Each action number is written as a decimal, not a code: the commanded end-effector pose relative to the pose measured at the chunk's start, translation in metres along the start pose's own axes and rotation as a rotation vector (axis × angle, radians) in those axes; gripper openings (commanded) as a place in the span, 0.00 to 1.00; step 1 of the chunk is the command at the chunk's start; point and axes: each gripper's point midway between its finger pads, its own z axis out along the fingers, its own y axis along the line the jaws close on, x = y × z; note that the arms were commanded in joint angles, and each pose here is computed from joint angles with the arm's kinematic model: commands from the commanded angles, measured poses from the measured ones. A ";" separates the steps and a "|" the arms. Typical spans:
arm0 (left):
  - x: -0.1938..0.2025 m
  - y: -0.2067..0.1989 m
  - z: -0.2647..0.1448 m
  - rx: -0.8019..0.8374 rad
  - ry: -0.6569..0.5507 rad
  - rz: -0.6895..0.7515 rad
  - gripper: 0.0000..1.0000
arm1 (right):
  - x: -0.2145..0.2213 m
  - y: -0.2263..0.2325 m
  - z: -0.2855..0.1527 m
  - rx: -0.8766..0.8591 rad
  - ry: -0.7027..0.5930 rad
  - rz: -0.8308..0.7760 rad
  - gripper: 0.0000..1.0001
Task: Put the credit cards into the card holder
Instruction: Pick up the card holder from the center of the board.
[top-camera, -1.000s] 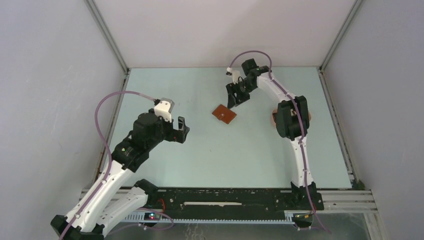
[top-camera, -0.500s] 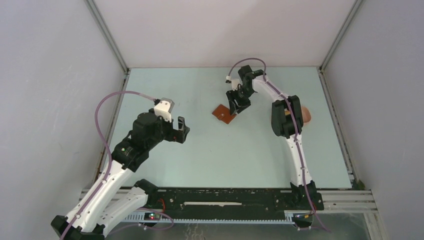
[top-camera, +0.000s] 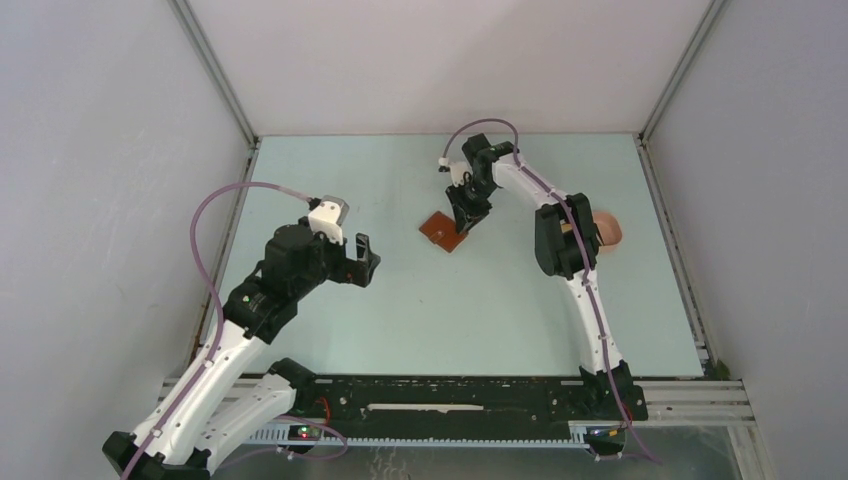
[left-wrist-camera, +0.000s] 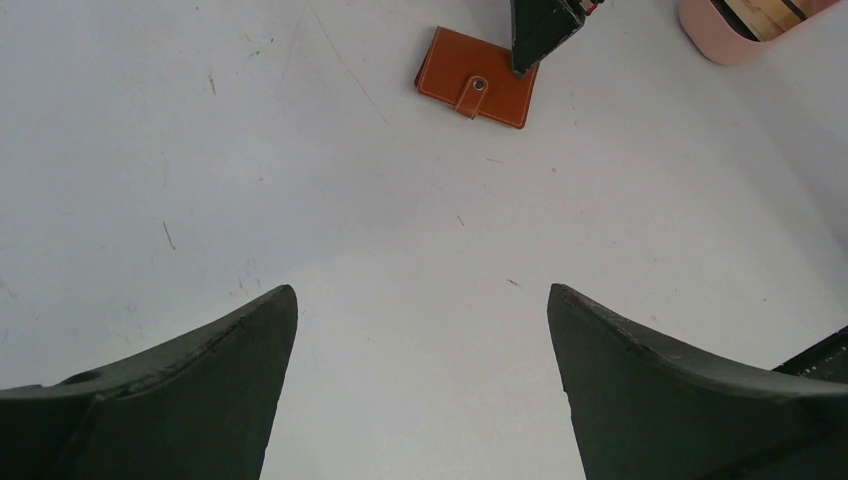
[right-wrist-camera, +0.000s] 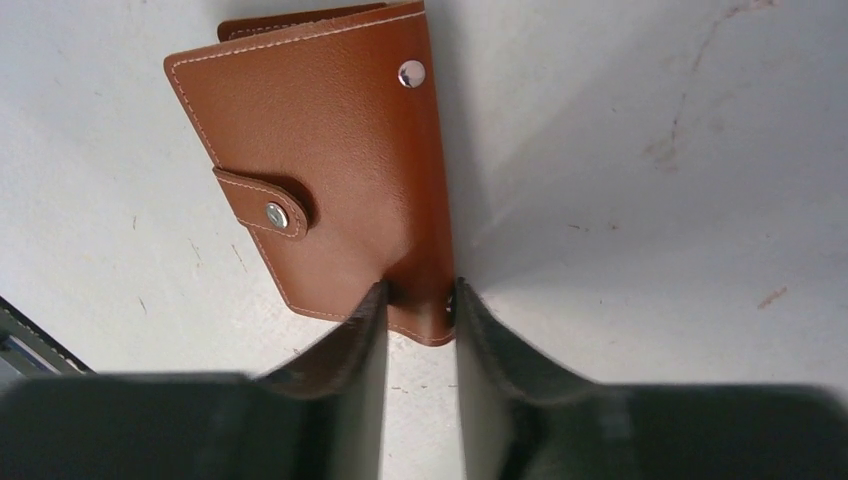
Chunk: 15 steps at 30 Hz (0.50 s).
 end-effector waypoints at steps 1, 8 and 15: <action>-0.003 -0.002 0.003 0.019 -0.018 0.013 0.99 | 0.011 -0.004 0.013 0.041 0.054 -0.023 0.26; -0.002 -0.003 0.003 0.027 -0.013 0.012 0.99 | 0.001 0.018 -0.006 -0.031 -0.026 -0.063 0.00; -0.004 -0.009 0.002 0.058 -0.025 0.001 0.99 | -0.002 0.066 -0.054 -0.212 -0.177 -0.129 0.00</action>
